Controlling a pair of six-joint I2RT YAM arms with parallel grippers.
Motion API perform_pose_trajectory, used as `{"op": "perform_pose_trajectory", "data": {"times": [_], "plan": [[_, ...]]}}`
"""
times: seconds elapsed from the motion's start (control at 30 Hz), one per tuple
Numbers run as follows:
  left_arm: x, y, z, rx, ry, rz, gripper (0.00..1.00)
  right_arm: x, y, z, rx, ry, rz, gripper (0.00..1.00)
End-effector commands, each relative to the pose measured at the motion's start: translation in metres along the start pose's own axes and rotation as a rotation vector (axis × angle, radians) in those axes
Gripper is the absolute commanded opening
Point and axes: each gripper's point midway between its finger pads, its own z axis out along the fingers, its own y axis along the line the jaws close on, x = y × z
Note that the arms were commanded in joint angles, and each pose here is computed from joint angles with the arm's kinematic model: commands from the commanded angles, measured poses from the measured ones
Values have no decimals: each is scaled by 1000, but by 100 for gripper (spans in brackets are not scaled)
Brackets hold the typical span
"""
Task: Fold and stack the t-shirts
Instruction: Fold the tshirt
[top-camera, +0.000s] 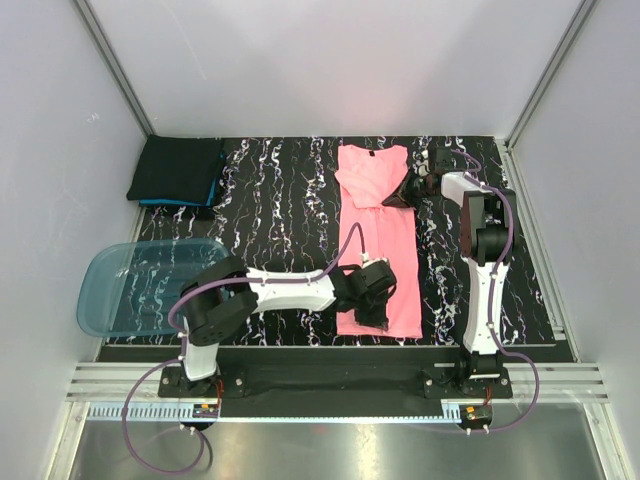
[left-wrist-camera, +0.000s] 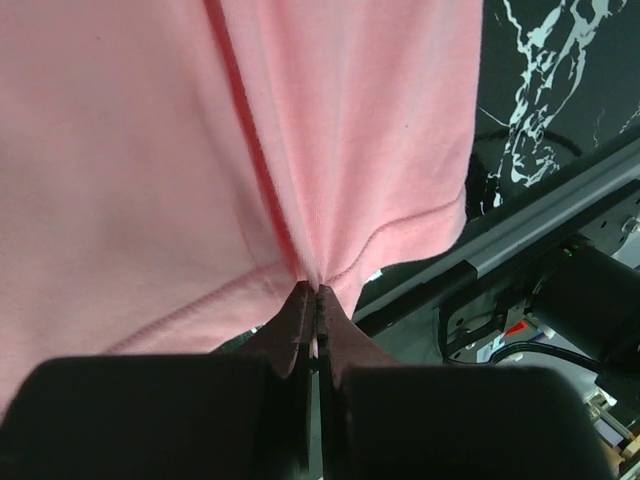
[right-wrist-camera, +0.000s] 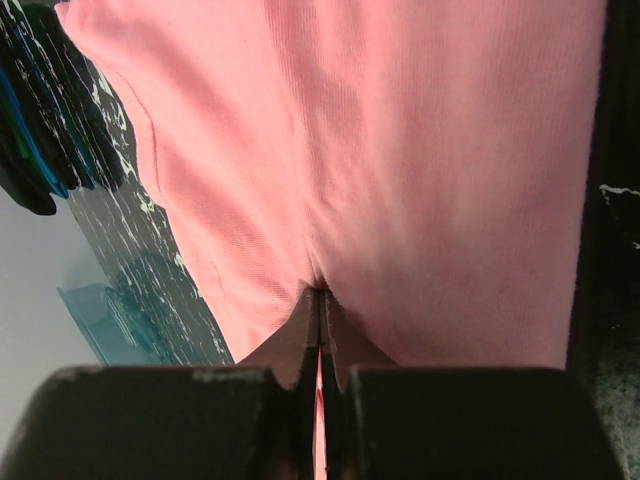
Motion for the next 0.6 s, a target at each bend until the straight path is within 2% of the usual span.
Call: {"op": "perform_pose_trajectory", "data": {"times": [0.0,0.43,0.5,0.57], "plan": [[-4,-20,-19,55,-42,-7,0,-4,-13,2,54,-22,3,0],[9,-12,-15,84,-40,-117,0,-5,-12,1,50,-23,2,0],[8,-14,-14,89,-41,-119,5,-5,-10,0,38,-26,0,0],[7,-18,-14,92,-38,-112,16,-5,-7,-1,29,-27,-7,0]]}}
